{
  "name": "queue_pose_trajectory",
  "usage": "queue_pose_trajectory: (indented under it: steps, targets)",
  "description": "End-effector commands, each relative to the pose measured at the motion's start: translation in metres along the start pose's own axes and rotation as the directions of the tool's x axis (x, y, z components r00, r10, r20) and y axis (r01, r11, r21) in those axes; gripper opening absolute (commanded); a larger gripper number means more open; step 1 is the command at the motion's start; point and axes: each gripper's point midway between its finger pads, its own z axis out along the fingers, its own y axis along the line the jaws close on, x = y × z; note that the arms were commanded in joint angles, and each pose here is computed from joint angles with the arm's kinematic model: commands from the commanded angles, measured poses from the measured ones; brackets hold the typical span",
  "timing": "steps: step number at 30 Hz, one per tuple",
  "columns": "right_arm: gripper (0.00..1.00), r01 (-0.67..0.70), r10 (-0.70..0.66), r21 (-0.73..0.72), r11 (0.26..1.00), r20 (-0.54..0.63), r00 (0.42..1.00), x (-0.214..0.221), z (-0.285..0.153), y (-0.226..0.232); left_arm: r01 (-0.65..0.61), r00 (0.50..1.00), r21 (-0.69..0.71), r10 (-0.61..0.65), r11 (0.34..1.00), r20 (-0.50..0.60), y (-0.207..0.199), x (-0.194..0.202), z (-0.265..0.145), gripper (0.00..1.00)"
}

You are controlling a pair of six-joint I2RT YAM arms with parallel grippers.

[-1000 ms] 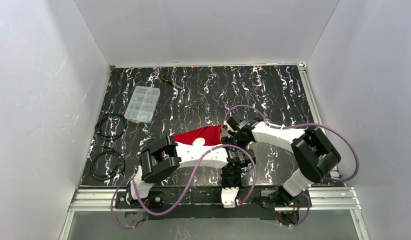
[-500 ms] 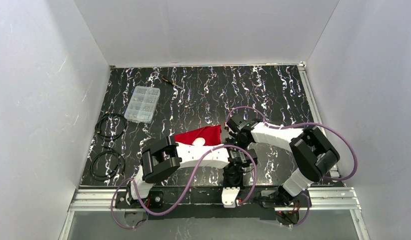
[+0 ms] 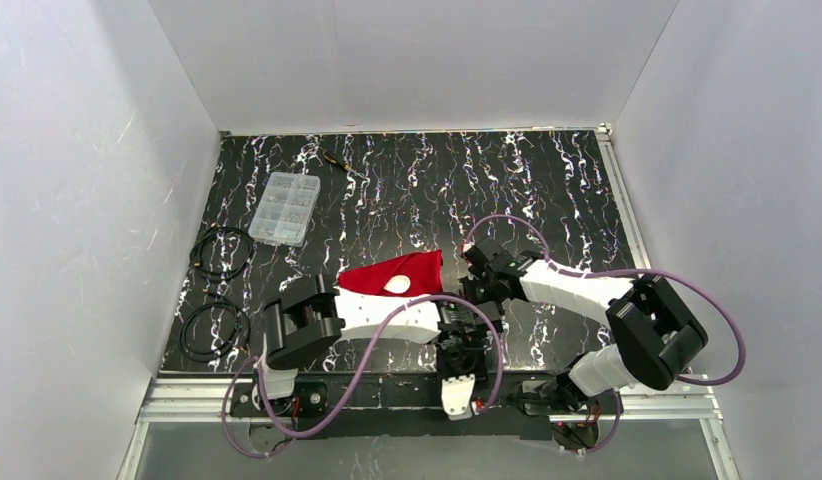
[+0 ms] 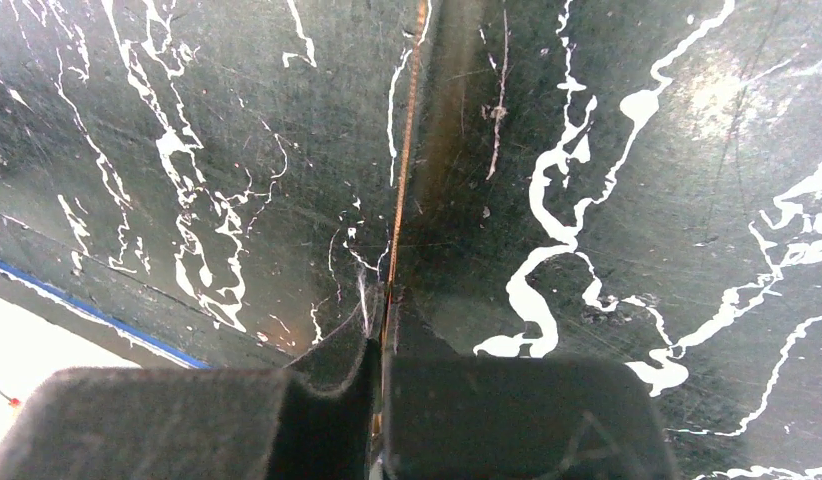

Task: Fold the napkin into a case and place the utensils inside
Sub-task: Pick up the knife from the corner of the board, then pass from the right arm to the left

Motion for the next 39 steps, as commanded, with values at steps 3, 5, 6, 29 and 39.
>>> queue_pose_trajectory:
  steps: [3, 5, 6, 29, 39]
  targets:
    - [0.01, 0.008, -0.009, 0.018, 1.000, 0.043, 0.999, 0.004, 0.008, -0.011, 0.135, 0.987, -0.153, -0.147, 0.979, -0.065, -0.013, 0.001, -0.061, 0.46]
    - [0.01, 0.005, -0.005, 0.012, 1.000, 0.049, 0.999, 0.005, 0.007, -0.010, 0.168, 0.982, -0.200, -0.182, 0.965, -0.057, -0.020, -0.001, -0.080, 0.46]
    - [0.01, 0.003, -0.004, 0.009, 1.000, 0.056, 0.998, 0.004, 0.005, -0.010, 0.188, 0.978, -0.222, -0.203, 0.957, -0.047, -0.025, -0.004, -0.089, 0.46]
    - [0.01, 0.133, -0.002, -0.195, 0.972, 0.558, 0.830, -0.110, -0.185, 0.096, 0.926, 0.309, -0.373, -0.682, 0.057, 0.663, -0.009, -0.032, -0.275, 0.35]
    - [0.01, 0.289, 0.153, -0.403, 0.868, 0.772, 0.616, -0.154, -0.281, 0.159, 0.992, -0.023, -0.046, -0.520, -0.120, 0.854, -0.018, -0.052, -0.322, 0.46]
